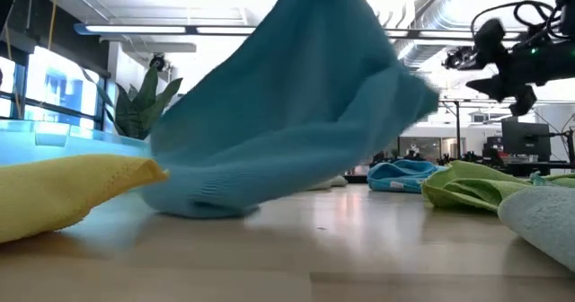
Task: Fold microfiber towels
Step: Fold the bottom blue microfiber towel
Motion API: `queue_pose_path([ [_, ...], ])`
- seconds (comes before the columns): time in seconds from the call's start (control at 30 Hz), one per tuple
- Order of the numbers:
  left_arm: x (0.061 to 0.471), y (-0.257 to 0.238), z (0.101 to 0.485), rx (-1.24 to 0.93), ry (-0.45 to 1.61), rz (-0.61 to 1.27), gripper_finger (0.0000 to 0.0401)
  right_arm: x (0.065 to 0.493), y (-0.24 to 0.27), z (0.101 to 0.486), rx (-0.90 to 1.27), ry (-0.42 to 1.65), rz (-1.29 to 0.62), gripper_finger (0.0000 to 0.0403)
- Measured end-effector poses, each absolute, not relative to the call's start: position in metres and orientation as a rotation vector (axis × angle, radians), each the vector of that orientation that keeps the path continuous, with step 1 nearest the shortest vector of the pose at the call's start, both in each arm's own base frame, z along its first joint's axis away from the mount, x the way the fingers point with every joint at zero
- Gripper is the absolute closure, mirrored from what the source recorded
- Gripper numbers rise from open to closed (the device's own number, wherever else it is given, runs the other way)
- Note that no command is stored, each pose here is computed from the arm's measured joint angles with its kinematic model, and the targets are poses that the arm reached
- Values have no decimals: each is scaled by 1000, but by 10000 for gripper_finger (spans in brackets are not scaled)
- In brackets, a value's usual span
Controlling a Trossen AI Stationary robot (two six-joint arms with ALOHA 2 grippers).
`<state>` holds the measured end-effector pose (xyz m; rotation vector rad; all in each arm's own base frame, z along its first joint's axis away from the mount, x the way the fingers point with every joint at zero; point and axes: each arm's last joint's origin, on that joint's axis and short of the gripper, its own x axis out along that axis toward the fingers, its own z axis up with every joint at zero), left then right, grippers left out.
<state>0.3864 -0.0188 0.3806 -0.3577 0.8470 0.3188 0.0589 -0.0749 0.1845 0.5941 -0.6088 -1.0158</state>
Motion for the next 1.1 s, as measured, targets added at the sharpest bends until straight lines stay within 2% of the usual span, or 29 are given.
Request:
queue_pose_path([
  [0.1, 385, -19, 390, -360, 825, 299, 401, 59, -74, 188, 760, -736, -925, 221],
  [0.2, 384, -21, 395, -345, 837, 190, 401, 61, -73, 190, 838, -760, -818, 221],
  [0.43, 380, -10, 395, -341, 917, -17, 401, 67, -62, 202, 827, -569, -428, 221],
  [0.6, 377, -6, 392, -333, 962, -65, 401, 69, -51, 218, 771, -460, -193, 221],
  [0.87, 375, -5, 395, -324, 945, -66, 401, 69, -35, 245, 757, -398, 15, 221],
  [1.1, 376, -6, 396, -334, 940, -72, 401, 79, -32, 260, 692, -222, 55, 221],
])
